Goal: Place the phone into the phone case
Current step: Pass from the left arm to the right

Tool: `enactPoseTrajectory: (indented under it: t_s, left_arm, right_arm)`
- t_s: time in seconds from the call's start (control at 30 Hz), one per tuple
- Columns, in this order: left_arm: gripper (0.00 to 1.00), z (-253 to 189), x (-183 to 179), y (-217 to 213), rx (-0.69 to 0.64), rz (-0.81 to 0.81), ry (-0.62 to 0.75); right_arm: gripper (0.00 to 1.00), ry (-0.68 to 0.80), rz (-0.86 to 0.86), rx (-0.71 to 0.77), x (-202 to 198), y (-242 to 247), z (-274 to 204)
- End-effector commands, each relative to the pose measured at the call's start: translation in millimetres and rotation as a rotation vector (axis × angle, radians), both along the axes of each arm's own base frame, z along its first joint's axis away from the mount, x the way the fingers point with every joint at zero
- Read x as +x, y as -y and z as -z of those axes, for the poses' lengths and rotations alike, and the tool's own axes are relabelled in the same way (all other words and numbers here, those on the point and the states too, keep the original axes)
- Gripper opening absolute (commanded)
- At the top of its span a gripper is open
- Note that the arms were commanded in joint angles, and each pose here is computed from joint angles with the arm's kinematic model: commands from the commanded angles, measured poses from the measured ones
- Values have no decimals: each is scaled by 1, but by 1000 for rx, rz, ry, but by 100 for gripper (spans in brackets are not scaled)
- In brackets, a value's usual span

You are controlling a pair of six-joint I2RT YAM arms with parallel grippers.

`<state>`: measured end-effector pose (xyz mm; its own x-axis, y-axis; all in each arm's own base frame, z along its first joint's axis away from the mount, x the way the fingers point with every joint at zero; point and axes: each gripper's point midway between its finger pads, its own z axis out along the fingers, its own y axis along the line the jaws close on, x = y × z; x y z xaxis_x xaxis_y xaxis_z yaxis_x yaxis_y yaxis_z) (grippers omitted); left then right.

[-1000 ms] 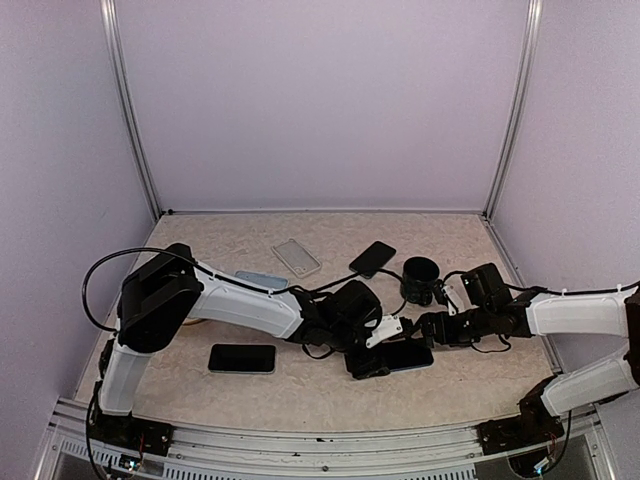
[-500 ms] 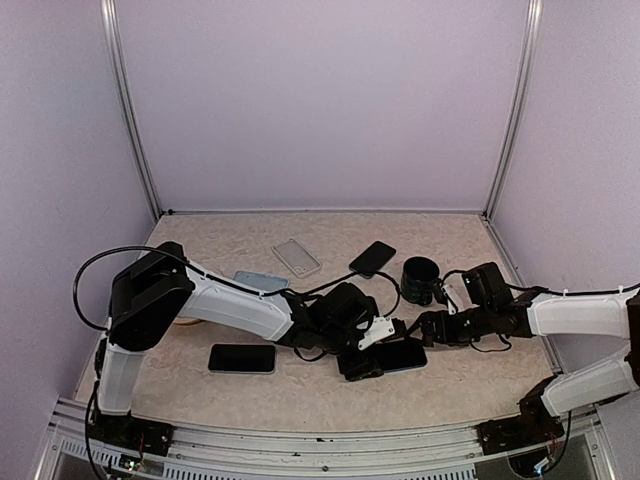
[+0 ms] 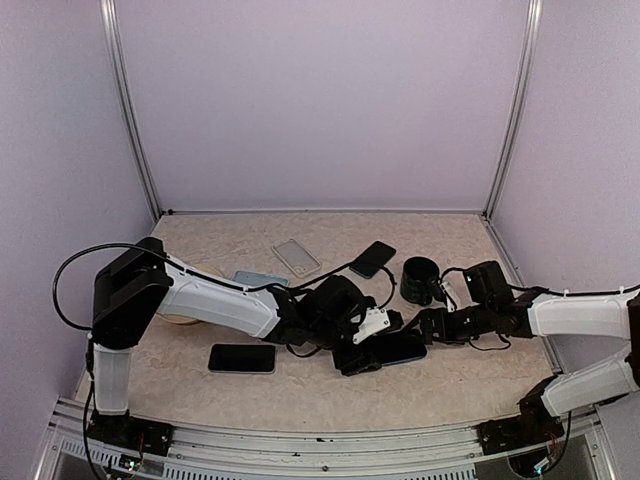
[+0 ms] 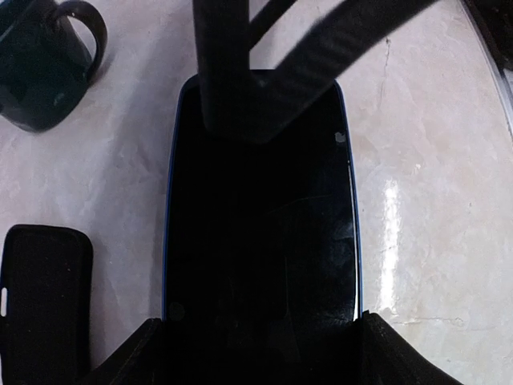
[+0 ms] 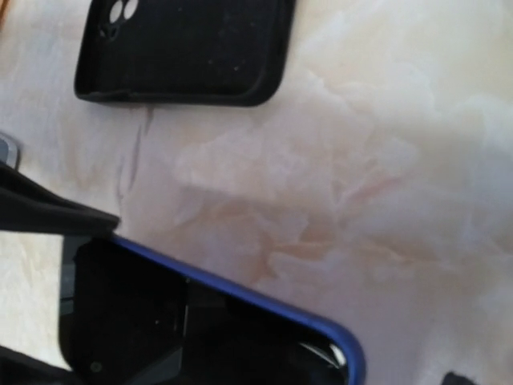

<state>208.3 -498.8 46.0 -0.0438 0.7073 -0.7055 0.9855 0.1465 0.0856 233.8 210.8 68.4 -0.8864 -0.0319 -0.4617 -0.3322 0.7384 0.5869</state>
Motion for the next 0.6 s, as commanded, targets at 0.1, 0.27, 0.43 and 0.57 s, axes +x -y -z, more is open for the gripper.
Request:
enactPoseTrajectory:
  t_s: [0.1, 0.27, 0.43, 0.57]
  left_arm:
    - [50, -58, 6, 16, -152, -1, 77]
    - [51, -65, 5, 18, -164, 3, 85]
    - [51, -72, 4, 19, -178, 7, 94]
    - [51, -77, 0, 20, -190, 17, 100]
  right_arm:
    - [100, 25, -17, 74, -2, -6, -14]
    - [100, 32, -49, 141, -6, -14, -24]
    - [97, 25, -93, 231, -14, -24, -33]
    - [94, 13, -111, 270, -17, -28, -37]
